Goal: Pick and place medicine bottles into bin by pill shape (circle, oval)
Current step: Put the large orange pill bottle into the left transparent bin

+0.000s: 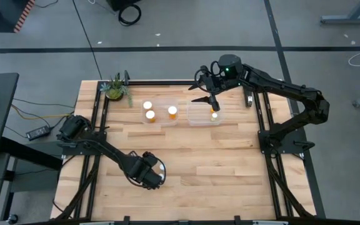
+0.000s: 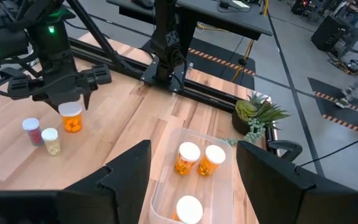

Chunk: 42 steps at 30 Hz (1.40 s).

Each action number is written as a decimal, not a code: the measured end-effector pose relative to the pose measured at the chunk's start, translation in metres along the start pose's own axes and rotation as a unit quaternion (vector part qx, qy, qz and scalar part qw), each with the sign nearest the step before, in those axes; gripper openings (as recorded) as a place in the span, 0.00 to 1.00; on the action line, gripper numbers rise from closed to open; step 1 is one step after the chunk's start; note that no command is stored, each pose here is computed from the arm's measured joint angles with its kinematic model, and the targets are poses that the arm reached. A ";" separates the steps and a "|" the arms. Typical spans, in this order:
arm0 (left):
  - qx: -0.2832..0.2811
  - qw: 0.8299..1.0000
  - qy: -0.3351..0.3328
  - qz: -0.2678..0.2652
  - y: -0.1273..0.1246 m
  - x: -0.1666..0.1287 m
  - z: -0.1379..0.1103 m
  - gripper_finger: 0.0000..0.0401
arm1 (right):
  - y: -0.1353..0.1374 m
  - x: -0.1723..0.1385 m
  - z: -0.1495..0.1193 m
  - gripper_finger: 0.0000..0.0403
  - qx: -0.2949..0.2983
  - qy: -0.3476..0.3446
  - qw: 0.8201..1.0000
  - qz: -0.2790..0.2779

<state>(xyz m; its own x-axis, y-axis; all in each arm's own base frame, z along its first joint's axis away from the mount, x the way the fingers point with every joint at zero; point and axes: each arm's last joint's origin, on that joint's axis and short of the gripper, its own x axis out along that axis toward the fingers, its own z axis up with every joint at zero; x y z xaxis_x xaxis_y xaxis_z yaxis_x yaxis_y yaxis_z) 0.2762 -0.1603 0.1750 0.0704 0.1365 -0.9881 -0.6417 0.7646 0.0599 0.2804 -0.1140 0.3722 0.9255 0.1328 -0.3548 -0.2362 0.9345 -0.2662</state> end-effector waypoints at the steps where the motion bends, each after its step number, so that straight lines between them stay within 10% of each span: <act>1: 0.001 1.000 -0.001 0.000 0.000 0.000 0.000 0.64 | 0.000 0.000 0.000 0.61 0.000 0.000 1.000 0.000; 42: 0.098 0.992 -0.072 0.012 0.000 -0.003 0.007 0.54 | 0.002 -0.024 0.001 0.61 0.015 0.056 0.996 -0.072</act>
<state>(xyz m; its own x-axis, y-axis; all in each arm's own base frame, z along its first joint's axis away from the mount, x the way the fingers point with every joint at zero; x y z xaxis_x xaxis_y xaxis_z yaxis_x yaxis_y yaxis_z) 0.2814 -0.1564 0.1786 0.1747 0.2351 -0.9561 -0.4846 0.8658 0.1244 0.2574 -0.1147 0.3809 0.9096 -0.0392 -0.4137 -0.0933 0.9509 -0.2952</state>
